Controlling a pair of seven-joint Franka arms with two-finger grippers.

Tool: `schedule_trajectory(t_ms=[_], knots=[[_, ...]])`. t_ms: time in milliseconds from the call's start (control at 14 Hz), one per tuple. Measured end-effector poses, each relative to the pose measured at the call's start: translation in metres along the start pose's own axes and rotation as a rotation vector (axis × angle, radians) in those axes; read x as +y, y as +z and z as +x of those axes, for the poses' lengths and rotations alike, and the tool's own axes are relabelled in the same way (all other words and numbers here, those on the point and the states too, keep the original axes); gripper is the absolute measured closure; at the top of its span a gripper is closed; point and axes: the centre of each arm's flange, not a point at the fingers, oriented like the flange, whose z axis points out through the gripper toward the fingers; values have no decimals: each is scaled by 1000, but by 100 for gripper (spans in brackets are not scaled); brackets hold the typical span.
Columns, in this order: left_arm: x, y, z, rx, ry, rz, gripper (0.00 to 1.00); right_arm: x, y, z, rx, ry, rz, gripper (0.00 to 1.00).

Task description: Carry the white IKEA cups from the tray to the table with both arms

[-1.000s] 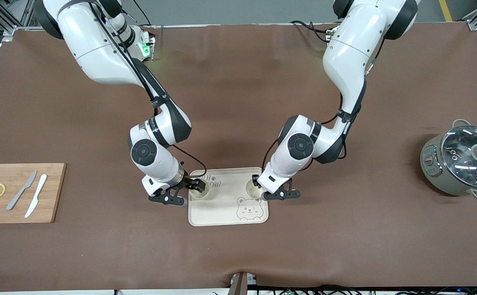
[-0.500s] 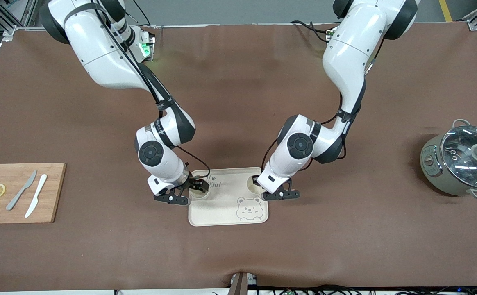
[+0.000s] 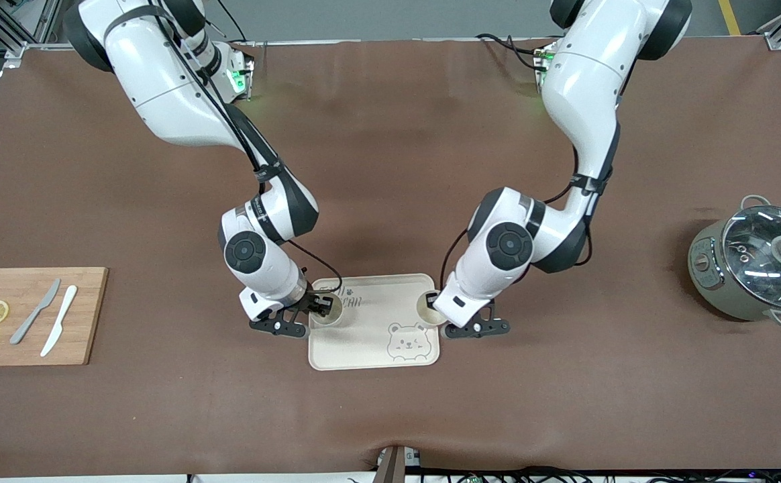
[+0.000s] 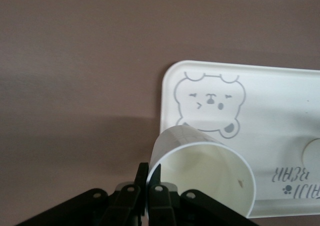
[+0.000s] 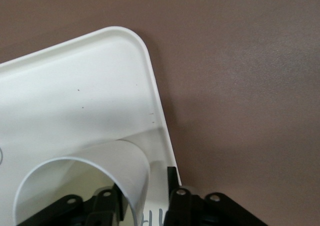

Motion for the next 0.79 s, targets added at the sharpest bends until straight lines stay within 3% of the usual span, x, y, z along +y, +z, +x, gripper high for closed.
schedule_trajectory(t_ms=[71, 214, 786], knots=[[-8, -8, 4, -11, 10, 19, 97, 0, 0, 0, 0, 0, 0, 81], [-28, -24, 13, -32, 37, 62, 97, 0, 0, 0, 1, 0, 0, 97], [-123, -98, 50, -67, 90, 176, 97, -8, -17, 10, 3, 2, 3, 96]])
